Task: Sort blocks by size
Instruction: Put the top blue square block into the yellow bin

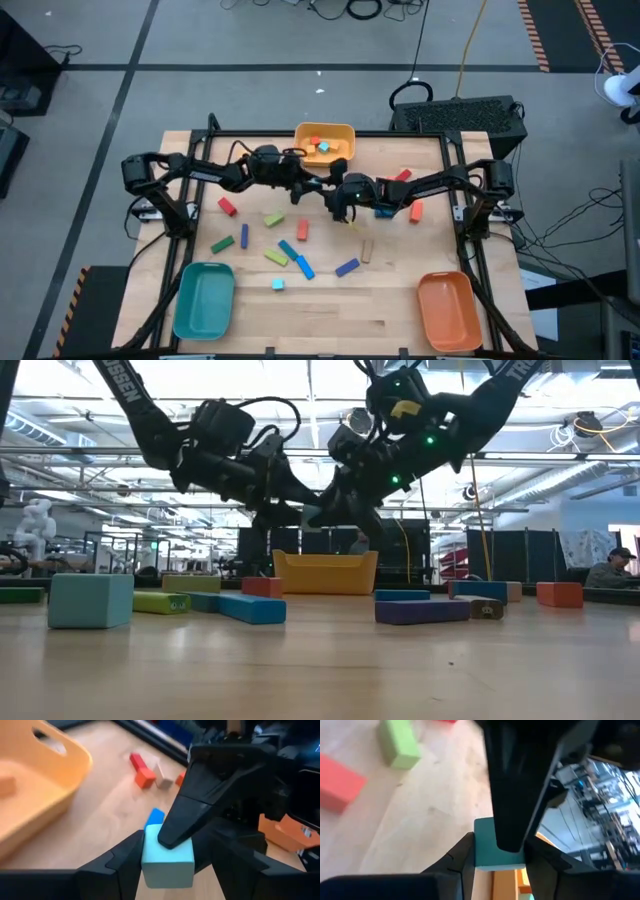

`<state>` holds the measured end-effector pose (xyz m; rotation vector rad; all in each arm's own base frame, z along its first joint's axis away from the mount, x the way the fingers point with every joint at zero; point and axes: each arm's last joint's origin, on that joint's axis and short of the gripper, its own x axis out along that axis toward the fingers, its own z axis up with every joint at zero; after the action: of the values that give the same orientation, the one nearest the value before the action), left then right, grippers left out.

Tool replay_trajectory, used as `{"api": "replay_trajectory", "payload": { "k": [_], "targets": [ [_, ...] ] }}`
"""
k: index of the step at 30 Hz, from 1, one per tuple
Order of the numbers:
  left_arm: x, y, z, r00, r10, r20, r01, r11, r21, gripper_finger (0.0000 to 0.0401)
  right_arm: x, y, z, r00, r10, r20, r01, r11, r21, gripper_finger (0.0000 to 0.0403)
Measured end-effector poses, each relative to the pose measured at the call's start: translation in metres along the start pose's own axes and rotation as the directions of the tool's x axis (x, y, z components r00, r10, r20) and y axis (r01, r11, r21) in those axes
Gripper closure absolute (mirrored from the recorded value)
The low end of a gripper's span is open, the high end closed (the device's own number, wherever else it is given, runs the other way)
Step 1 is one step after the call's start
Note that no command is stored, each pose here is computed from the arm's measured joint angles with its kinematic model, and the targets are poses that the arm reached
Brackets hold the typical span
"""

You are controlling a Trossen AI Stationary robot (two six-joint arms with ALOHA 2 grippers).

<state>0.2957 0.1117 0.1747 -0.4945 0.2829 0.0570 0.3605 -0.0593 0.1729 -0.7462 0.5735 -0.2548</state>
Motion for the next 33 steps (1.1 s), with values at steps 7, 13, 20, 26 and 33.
{"api": "replay_trajectory", "payload": {
  "k": [7,13,20,26,33],
  "targets": [
    [-0.015,0.0,0.018,0.998,0.011,0.065,-0.014,0.998,0.055,0.0184,0.004,-0.011,-0.014,0.997,-0.039,-0.064,0.045,0.994,0.097,0.0279],
    [-0.016,0.005,0.017,0.998,0.034,0.049,-0.037,0.998,0.042,0.0184,0.004,-0.024,-0.019,0.996,-0.067,-0.063,0.076,0.984,0.16,0.0279],
    [-0.018,0.002,0.026,0.99,0.005,0.137,-0.017,0.997,0.079,0.0184,0.012,-0.058,-0.035,0.988,-0.118,-0.103,0.144,0.942,0.304,0.0279],
    [-0.018,0.006,0.027,0.983,0.09,0.163,-0.101,0.993,0.064,0.0184,0.019,-0.103,-0.053,0.99,-0.036,-0.134,0.104,0.832,0.546,0.0279],
    [-0.018,0.006,0.026,0.984,0.091,0.153,-0.102,0.992,0.069,0.0198,0.041,-0.123,-0.065,0.983,0.088,-0.161,0.045,0.736,0.676,0.0278]
  ]
}}
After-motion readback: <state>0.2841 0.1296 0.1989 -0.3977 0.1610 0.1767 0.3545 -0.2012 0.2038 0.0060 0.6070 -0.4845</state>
